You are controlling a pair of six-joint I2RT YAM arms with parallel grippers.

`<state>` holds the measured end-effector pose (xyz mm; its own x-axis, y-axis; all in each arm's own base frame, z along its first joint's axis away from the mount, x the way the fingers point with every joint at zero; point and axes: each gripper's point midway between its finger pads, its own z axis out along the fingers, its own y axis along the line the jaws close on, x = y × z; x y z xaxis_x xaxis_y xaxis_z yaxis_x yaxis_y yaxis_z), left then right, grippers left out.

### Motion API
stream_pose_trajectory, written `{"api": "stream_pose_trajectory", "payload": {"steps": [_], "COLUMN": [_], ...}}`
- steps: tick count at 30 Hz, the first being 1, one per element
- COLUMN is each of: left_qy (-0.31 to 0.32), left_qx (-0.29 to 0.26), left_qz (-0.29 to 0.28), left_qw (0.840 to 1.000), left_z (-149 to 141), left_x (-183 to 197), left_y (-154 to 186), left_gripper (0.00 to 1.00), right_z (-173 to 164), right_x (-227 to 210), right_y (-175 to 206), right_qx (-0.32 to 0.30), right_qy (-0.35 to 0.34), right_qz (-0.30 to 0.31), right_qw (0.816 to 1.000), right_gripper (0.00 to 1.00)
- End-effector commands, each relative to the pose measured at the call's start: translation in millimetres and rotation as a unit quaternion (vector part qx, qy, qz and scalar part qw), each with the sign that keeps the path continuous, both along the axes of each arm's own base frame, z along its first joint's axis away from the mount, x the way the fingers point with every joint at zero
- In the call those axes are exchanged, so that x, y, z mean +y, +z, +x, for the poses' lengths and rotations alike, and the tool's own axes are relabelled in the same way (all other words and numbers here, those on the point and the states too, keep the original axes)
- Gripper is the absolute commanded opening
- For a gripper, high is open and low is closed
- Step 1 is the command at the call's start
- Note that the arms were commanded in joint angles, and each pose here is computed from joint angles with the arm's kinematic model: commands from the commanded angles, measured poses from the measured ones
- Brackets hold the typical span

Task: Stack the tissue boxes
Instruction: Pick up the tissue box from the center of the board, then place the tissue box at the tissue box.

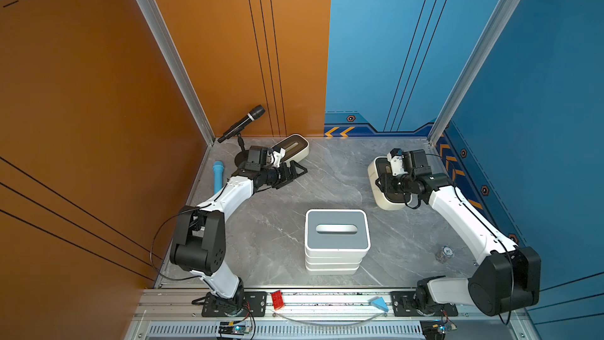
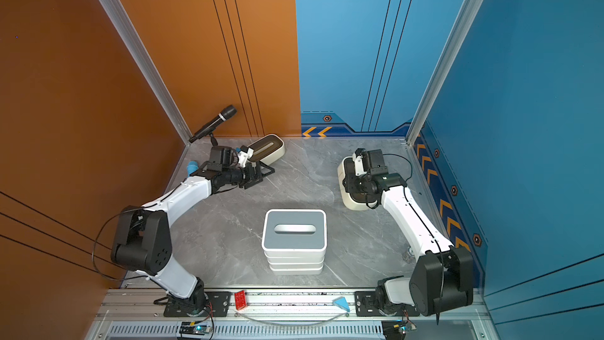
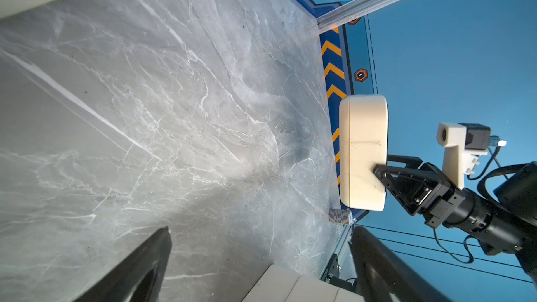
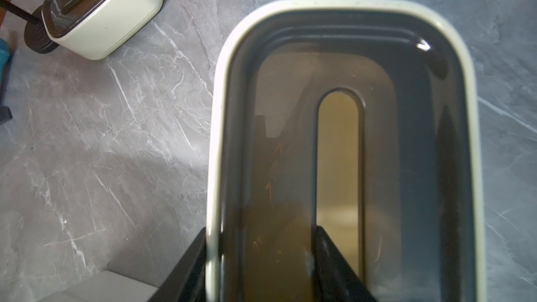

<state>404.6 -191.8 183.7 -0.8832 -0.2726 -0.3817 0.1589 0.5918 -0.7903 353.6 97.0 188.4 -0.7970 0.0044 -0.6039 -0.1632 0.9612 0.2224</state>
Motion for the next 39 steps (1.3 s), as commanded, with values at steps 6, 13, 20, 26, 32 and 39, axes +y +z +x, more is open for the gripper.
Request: {"api": "stream_pose_trajectory", "payload": {"steps": [6,13,20,26,32,39], "left_qy": [0.038,0.028,-0.001,-0.01,-0.029,0.012], "left_qx": [-0.081,-0.115,-0.113,-0.14,-0.153,-0.086], "left_qz": [-0.005,-0.027,-0.058,-0.062,-0.054,-0.014], "left_qw": [0.996,0.993,0.992,0.988,0.986,0.996], "left_z": [4.7,2.1,1.4,-5.7,-22.5,-77.6], "left_x": [11.3,19.7,19.0,22.1,11.8,25.1], "left_y": [36.5,55.1,56.1,74.5,86.5,82.2], "left_gripper": [0.98,0.98,0.98,0.98,0.98,0.98], "right_z": [-20.4,-24.4,-25.8,-37.3,-59.6,-80.9], "right_x": [28.6,57.4,78.9,104.6,133.8,147.7], "right_y": [59.2,89.2,133.5,156.0,177.3,181.5], "right_qx": [-0.043,-0.08,-0.123,-0.127,-0.147,-0.148], "right_qy": [0.111,0.184,0.236,0.297,0.36,0.393], "right_qz": [-0.035,-0.073,-0.086,-0.097,-0.094,-0.098], "right_qw": [0.992,0.977,0.96,0.941,0.916,0.902], "right_gripper": [0.37,0.37,0.37,0.36,0.36,0.36]}}
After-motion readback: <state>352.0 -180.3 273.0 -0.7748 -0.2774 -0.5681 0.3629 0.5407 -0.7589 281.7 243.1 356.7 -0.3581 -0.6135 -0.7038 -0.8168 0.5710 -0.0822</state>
